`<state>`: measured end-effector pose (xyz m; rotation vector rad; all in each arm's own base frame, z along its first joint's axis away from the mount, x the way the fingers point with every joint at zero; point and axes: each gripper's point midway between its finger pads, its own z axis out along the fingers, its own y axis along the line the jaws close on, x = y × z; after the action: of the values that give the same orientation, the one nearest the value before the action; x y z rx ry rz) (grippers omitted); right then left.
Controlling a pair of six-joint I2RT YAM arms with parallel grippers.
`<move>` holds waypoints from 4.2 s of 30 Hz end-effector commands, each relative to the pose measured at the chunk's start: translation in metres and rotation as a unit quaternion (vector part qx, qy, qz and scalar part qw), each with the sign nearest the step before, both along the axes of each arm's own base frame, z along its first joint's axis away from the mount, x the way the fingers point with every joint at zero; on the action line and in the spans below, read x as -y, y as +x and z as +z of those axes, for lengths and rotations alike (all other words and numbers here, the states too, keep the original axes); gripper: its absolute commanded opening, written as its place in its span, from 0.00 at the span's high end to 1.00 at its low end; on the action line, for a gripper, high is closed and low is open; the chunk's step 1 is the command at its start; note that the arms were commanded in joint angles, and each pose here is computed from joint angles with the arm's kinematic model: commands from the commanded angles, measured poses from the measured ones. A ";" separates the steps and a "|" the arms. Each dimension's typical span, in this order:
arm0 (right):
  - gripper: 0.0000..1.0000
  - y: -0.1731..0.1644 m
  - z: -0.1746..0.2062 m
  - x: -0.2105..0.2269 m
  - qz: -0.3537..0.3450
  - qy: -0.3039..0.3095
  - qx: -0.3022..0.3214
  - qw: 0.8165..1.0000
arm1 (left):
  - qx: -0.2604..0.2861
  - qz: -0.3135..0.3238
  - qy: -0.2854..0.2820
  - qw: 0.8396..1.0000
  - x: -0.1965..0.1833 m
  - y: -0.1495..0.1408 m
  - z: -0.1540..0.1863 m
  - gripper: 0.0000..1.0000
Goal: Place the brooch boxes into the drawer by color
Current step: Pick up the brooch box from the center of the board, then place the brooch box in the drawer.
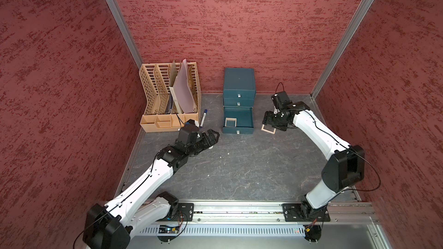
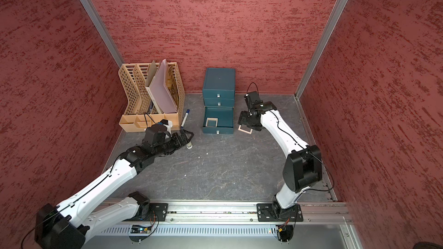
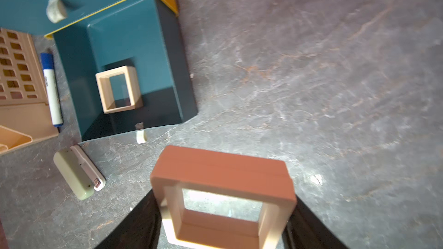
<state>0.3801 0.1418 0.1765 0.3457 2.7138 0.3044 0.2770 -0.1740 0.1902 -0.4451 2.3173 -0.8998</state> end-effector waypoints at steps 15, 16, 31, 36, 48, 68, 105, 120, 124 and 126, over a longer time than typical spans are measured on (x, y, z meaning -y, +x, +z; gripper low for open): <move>0.48 0.059 -0.008 -0.064 0.060 -0.043 0.039 0.997 | 0.016 0.012 -0.015 1.000 0.000 0.014 0.030 0.00; 0.48 0.062 -0.009 -0.066 0.061 -0.043 0.041 0.996 | 0.016 0.012 -0.015 1.000 0.000 0.014 0.031 0.00; 0.49 0.094 -0.030 -0.091 0.078 -0.060 0.057 0.994 | 0.022 0.021 -0.013 0.999 -0.008 0.010 0.038 0.00; 0.49 0.097 -0.041 -0.097 0.087 -0.068 0.057 0.992 | 0.031 0.031 -0.016 0.999 -0.013 0.013 0.045 0.00; 0.49 0.103 -0.067 -0.103 0.097 -0.097 0.045 0.990 | 0.077 0.059 -0.020 0.995 -0.029 0.005 0.067 0.00; 0.48 0.111 -0.106 -0.108 0.090 -0.103 0.005 0.991 | 0.071 0.046 -0.024 0.996 -0.023 0.000 0.063 0.00; 0.26 0.111 -0.131 -0.107 0.090 -0.101 -0.027 0.990 | 0.066 0.031 -0.026 0.997 -0.011 0.002 0.061 0.00; 0.15 0.115 -0.097 -0.108 0.084 -0.091 0.005 0.992 | 0.072 0.031 -0.025 0.997 -0.011 0.006 0.067 0.00; 0.15 0.117 -0.084 -0.109 0.082 -0.083 0.018 0.993 | 0.073 0.030 -0.026 0.997 -0.010 0.006 0.068 0.00; 0.15 0.118 -0.074 -0.110 0.079 -0.077 0.027 0.994 | 0.074 0.030 -0.026 0.996 -0.009 0.007 0.069 0.00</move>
<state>0.4898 0.2490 0.0546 0.0496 2.7855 0.0737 0.2795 -0.1606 0.2404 -0.4757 2.1897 -0.9046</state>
